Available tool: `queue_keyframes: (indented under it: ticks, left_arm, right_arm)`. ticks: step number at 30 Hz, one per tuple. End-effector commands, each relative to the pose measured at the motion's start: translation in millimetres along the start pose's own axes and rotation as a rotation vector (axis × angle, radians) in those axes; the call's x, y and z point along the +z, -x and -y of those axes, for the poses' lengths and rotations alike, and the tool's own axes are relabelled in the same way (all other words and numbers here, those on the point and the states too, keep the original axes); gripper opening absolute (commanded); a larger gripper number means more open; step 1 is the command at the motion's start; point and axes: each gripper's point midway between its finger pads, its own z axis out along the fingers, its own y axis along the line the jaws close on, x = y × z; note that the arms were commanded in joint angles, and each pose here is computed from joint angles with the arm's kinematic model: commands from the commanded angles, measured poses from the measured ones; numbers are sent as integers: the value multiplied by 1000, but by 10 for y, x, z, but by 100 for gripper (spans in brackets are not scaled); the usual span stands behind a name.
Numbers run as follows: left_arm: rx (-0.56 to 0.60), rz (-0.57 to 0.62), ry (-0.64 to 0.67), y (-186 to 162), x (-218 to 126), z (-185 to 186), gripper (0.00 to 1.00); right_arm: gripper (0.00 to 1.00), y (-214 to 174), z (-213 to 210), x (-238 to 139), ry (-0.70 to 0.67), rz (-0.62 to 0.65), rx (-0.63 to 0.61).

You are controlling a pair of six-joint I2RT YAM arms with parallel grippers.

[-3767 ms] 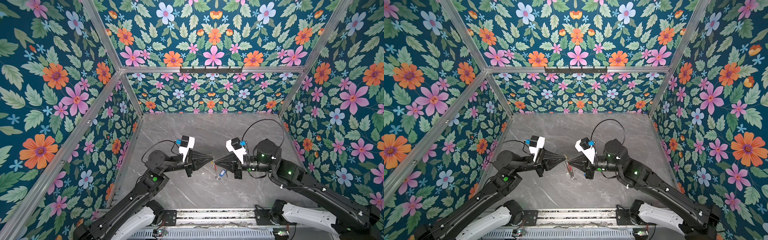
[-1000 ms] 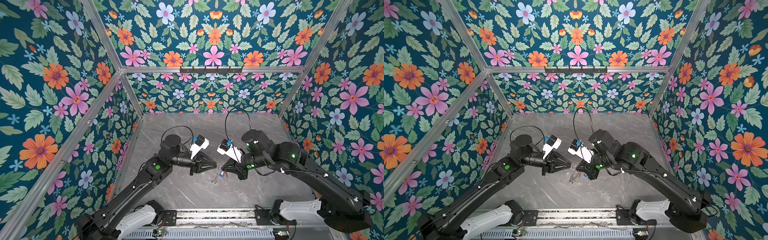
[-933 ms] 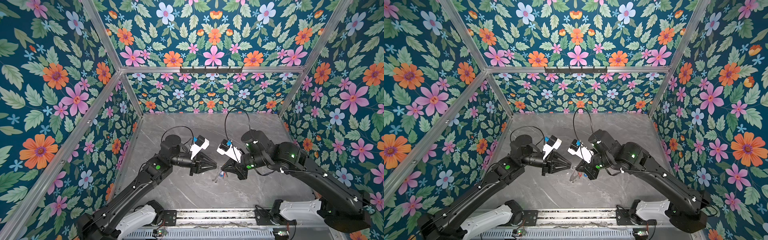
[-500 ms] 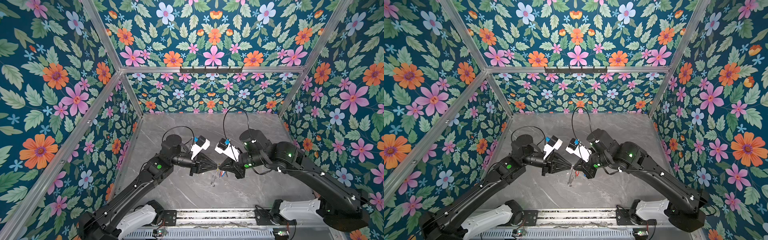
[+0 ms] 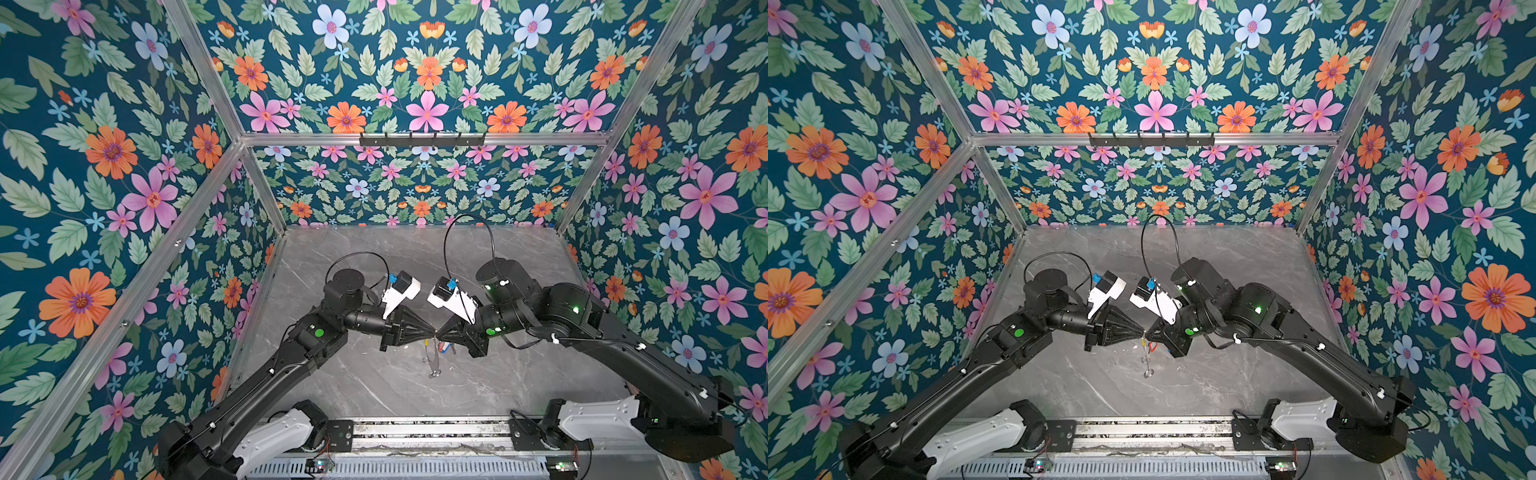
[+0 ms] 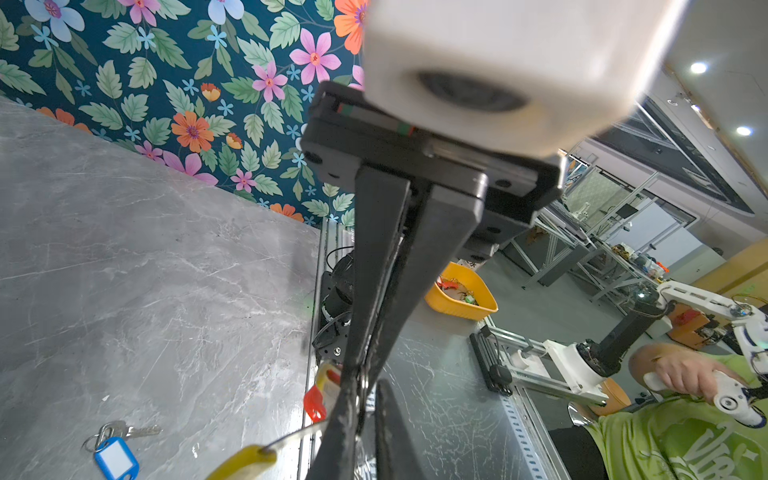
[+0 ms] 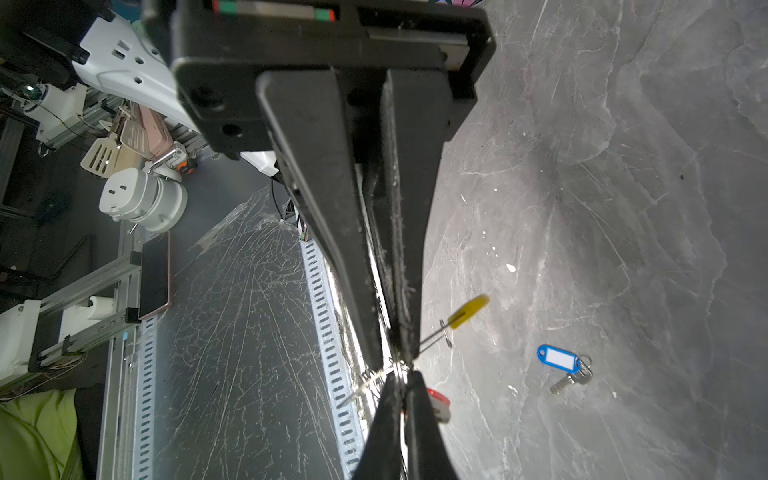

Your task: Remove the keys from the keyring

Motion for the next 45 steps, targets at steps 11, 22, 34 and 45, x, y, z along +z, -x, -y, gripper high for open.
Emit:
queue_keyframes:
  ticks: [11, 22, 34, 45]
  left_arm:
    - [132, 101, 86, 187, -73, 8, 0]
    - [185, 177, 86, 332, -135, 111, 0]
    - [192, 194, 93, 362, -148, 117, 0]
    - [200, 208, 74, 380, -159, 167, 0]
  right_arm:
    - [0, 245, 44, -22, -29, 143, -27]
    - [28, 281, -11, -84, -8, 280, -68]
    - [36, 215, 5, -76, -10, 305, -56]
    - [29, 197, -5, -44, 3, 324, -66]
